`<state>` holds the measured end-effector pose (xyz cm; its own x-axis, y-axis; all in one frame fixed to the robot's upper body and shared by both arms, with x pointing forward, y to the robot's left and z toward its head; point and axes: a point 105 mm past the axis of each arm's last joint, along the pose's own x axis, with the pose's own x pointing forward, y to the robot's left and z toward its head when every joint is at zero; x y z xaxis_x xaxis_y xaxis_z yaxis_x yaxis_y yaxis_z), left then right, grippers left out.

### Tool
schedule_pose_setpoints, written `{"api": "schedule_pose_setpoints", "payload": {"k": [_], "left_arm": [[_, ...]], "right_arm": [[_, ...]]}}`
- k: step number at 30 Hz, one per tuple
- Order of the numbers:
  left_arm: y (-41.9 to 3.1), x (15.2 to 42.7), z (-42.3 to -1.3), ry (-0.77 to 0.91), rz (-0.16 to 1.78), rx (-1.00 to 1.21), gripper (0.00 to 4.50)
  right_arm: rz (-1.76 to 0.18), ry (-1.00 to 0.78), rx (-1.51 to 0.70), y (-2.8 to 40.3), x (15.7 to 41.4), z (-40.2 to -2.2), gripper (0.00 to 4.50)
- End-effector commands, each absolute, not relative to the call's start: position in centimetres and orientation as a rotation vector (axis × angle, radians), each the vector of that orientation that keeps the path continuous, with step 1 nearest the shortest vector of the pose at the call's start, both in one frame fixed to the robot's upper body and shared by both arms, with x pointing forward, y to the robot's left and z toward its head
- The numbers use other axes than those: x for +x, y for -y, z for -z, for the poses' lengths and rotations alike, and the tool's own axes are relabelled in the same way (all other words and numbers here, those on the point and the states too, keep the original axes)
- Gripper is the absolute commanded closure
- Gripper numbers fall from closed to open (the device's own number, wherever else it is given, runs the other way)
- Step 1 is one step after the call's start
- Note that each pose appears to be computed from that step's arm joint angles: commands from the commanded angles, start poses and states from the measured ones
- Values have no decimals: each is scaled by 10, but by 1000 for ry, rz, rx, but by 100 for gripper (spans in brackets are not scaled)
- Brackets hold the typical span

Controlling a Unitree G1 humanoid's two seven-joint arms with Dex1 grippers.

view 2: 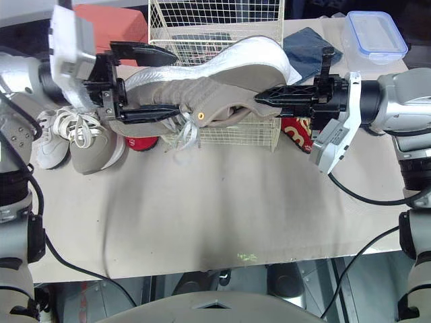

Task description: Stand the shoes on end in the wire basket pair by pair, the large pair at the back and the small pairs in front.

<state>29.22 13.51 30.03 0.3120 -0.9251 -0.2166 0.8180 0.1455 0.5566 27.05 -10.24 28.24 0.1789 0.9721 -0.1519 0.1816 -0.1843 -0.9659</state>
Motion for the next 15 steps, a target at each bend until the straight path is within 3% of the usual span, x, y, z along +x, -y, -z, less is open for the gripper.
{"api": "schedule_pose_setpoints", "payload": {"k": [1, 10, 15], "left_arm": [[-129, 286, -298, 161, 1345, 726, 0], [-120, 280, -277, 46, 1475, 843, 0], [-120, 292, -271, 7, 1460, 932, 0]], "right_arm": [[-1103, 1232, -1596, 96, 263, -298, 447], [-1130, 1182, -1550, 88, 265, -308, 447], [-1144, 1185, -1522, 81, 264, -315, 447]]}}
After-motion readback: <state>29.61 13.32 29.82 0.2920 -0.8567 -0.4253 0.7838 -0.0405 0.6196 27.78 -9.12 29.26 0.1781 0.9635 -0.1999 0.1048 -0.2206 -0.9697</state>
